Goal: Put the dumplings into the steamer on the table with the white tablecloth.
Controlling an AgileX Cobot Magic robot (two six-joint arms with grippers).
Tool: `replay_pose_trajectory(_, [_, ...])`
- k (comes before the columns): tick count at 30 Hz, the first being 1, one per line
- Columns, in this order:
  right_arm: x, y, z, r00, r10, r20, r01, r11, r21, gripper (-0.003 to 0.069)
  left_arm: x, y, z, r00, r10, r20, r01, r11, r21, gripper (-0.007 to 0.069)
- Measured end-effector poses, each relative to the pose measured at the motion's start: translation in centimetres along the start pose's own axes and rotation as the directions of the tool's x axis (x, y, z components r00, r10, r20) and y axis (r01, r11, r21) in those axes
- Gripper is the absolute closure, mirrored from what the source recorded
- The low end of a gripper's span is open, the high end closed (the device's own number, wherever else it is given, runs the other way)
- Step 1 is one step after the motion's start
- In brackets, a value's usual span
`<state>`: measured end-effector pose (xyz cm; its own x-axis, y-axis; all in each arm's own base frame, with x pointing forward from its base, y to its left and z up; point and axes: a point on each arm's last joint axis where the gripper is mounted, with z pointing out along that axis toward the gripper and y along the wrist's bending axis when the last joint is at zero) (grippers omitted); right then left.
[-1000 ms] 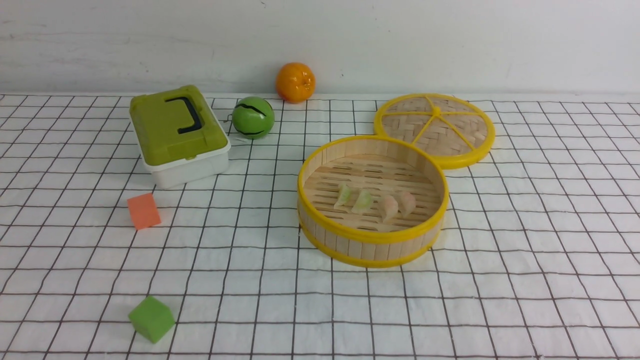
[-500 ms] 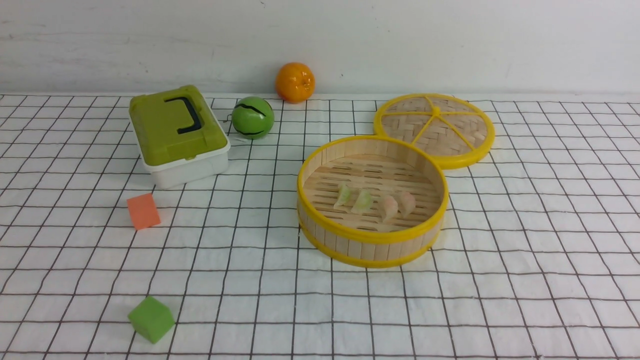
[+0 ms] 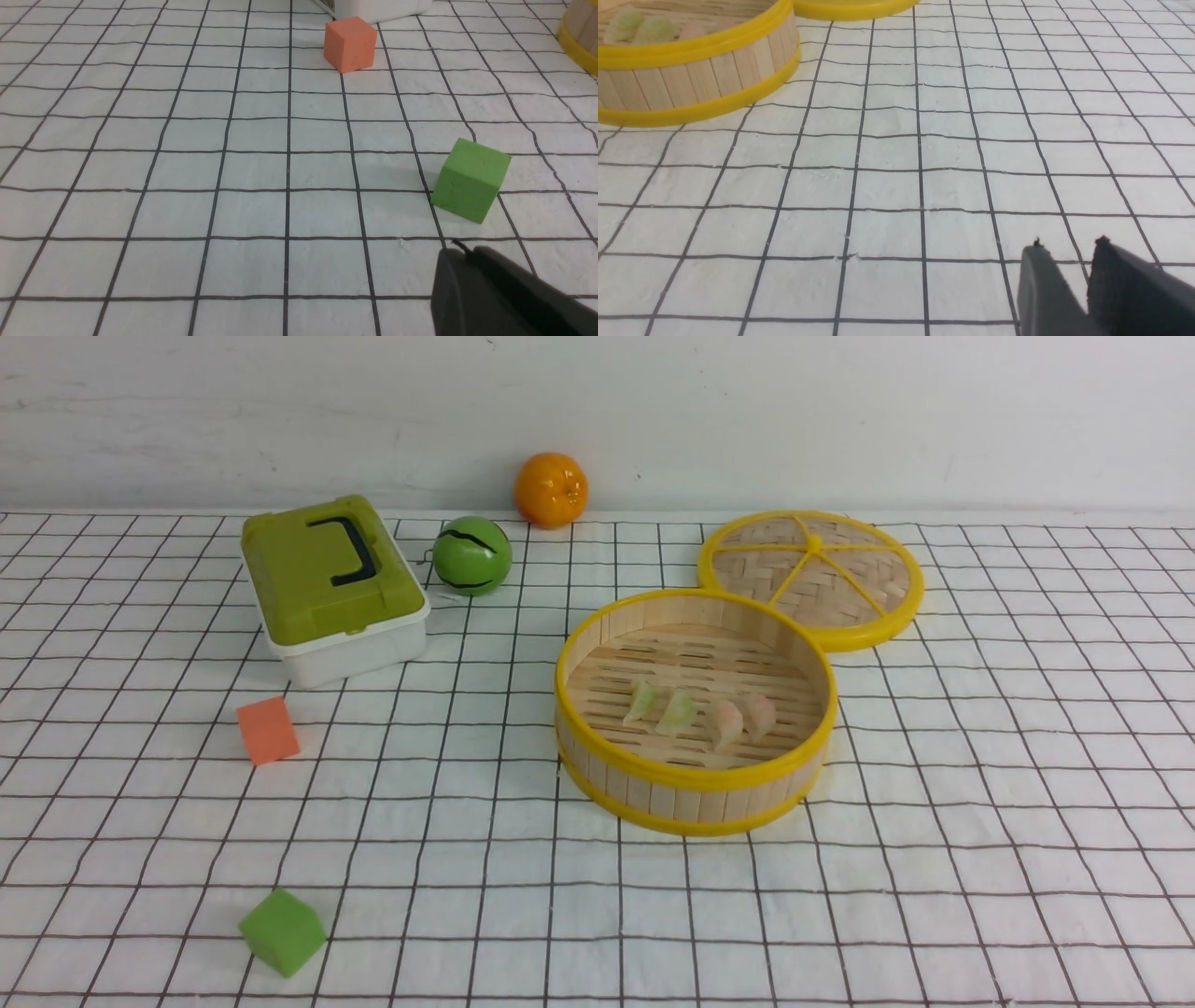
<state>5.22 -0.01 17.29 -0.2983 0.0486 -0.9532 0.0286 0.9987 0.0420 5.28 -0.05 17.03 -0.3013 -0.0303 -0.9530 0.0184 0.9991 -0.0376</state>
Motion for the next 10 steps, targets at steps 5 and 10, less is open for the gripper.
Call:
replay_pose_trajectory(5, [0.0,0.0,0.0,1.0,0.0,0.0,0.0,1.0,0.0,0.0484,0.0,0.0,0.0,1.0,0.0,0.0,0.0,1.0,0.0,0.0622])
replay_pose_trajectory(10, [0.0,0.0,0.0,1.0,0.0,0.0,0.0,1.0,0.0,0.0481,0.0,0.0,0.0,1.0,0.0,0.0,0.0,1.0,0.0,0.0622])
